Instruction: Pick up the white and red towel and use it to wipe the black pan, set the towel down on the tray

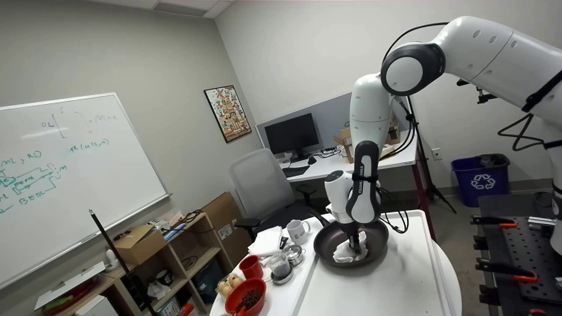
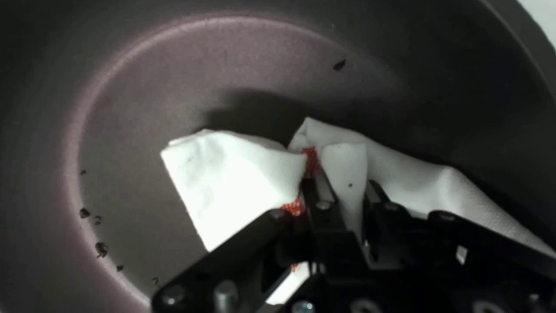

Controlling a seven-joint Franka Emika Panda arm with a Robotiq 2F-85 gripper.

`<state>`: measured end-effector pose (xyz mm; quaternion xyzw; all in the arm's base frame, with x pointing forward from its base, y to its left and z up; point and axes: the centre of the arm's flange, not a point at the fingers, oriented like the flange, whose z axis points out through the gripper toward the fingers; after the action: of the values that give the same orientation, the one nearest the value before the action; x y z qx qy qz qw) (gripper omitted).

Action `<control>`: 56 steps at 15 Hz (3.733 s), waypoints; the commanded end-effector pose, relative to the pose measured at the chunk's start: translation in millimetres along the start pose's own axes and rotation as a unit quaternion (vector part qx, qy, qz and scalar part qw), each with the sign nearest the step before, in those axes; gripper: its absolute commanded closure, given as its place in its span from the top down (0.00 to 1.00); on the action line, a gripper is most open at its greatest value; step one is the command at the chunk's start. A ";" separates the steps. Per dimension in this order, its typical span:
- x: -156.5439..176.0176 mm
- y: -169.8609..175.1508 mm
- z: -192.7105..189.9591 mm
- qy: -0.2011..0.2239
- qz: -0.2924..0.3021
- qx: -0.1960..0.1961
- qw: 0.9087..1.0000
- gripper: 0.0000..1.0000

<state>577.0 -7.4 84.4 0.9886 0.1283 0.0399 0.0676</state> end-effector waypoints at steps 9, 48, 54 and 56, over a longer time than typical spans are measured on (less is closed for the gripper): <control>63.0 44.6 -7.2 0.046 0.063 0.086 0.993 0.04; -56.5 115.8 12.9 -0.071 0.055 0.022 0.996 0.04; -14.8 157.3 27.2 -0.075 0.088 0.025 0.993 0.04; -7.4 156.5 33.8 -0.077 0.083 0.033 0.993 0.04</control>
<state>585.3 -160.7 89.2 0.9971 0.0461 -0.0272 0.0543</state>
